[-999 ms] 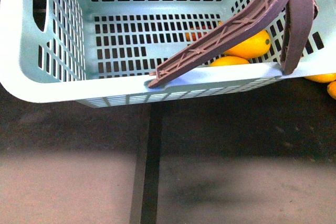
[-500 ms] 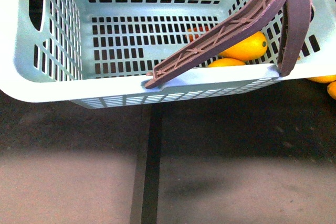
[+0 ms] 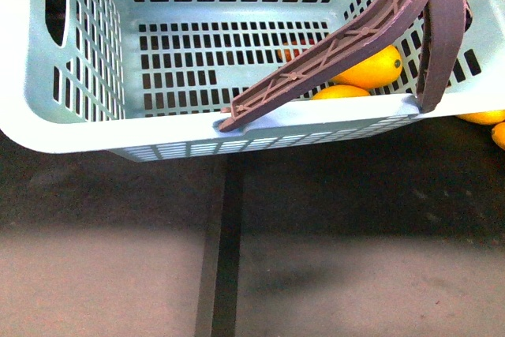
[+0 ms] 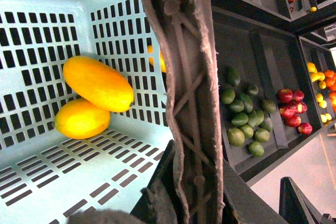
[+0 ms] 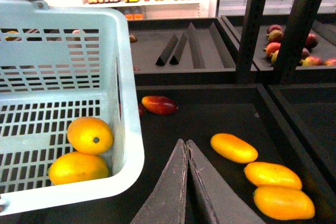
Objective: Pick lemon and mango into basket
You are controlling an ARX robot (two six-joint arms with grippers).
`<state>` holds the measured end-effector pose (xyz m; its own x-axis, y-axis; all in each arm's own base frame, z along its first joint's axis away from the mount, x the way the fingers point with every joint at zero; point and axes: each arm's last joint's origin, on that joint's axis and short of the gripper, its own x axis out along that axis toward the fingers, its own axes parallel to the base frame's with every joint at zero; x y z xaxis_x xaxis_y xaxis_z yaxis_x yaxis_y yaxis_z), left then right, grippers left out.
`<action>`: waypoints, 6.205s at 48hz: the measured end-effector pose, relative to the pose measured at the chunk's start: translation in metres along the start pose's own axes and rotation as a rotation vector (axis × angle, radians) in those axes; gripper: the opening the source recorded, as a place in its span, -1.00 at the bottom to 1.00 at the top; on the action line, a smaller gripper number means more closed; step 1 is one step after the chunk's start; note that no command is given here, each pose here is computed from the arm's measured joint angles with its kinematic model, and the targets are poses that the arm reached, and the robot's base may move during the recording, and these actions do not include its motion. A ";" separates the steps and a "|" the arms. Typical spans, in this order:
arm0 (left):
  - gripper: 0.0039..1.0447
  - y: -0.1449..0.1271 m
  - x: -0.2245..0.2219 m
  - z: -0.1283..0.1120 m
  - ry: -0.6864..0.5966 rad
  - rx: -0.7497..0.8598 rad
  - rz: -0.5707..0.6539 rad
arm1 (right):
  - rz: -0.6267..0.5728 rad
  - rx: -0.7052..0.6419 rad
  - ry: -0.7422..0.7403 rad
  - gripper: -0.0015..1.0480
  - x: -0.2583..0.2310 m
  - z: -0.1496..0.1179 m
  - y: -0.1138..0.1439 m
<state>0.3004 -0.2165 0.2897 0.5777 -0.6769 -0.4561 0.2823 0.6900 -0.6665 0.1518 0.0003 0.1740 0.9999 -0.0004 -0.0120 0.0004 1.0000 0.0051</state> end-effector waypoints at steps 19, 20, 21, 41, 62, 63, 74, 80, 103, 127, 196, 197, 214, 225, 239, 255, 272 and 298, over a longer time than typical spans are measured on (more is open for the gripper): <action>-0.88 0.000 0.000 0.000 0.000 -0.001 0.000 | 0.001 -0.001 -0.019 -0.96 -0.016 -0.005 0.000; -0.88 0.000 0.000 0.000 0.000 0.000 0.000 | 0.002 -0.001 -0.019 -0.96 -0.017 -0.005 0.000; -0.88 0.000 0.000 0.000 0.001 0.000 -0.001 | 0.002 -0.001 -0.019 -0.96 -0.017 -0.005 0.000; -0.88 0.000 0.000 0.000 0.001 -0.001 -0.001 | 0.002 -0.001 -0.030 -0.96 -0.033 -0.002 0.000; -0.88 0.000 0.000 0.000 0.001 -0.001 -0.001 | 0.002 -0.001 -0.030 -0.96 -0.043 -0.002 0.000; -0.88 0.000 0.000 0.000 0.001 0.000 -0.001 | 0.002 -0.001 -0.031 -0.96 -0.043 -0.002 0.000; -0.88 0.000 0.000 0.000 0.000 0.001 0.000 | 0.002 -0.002 -0.023 -0.80 -0.055 -0.006 0.000; -0.88 0.000 0.000 0.000 0.002 -0.003 -0.002 | 0.002 -0.002 -0.024 -0.37 -0.055 -0.006 0.000; -0.88 0.025 0.005 -0.007 -0.408 -0.282 0.283 | 0.000 -0.001 -0.025 0.85 -0.055 -0.006 0.000; -0.88 0.170 0.023 0.070 -0.567 -0.669 0.411 | 0.002 -0.002 -0.025 0.83 -0.055 -0.006 0.000; -0.02 0.148 -0.096 -0.003 -0.826 0.256 0.451 | 0.000 -0.002 -0.026 0.83 -0.055 -0.006 0.000; -0.09 0.146 -0.103 -0.005 -0.840 0.303 0.460 | 0.000 -0.002 -0.026 0.83 -0.055 -0.006 0.000; -0.94 0.171 -0.139 -0.068 -0.752 0.551 0.586 | 0.000 -0.002 -0.026 0.83 -0.055 -0.006 0.000; -0.94 0.176 -0.156 -0.093 -0.758 0.561 0.590 | 0.000 -0.002 -0.026 0.83 -0.055 -0.006 0.000; -0.94 0.184 -0.177 -0.119 -0.757 0.564 0.592 | 0.000 -0.002 -0.026 0.83 -0.055 -0.006 0.000; -0.94 0.184 -0.185 -0.142 -0.764 0.567 0.591 | 0.000 -0.002 -0.026 0.83 -0.055 -0.006 0.000; -0.94 0.177 -0.196 -0.152 -0.778 0.572 0.587 | 0.000 -0.002 -0.026 0.83 -0.055 -0.006 0.000; -0.94 0.174 -0.204 -0.164 -0.770 0.569 0.590 | 0.000 -0.002 -0.026 0.83 -0.055 -0.006 0.000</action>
<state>0.1060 -0.0003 0.1700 1.0000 -0.0031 0.0063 0.0031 0.9999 -0.0109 0.0969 0.0001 0.1692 0.9999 -0.0004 0.0135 0.0003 1.0000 0.0033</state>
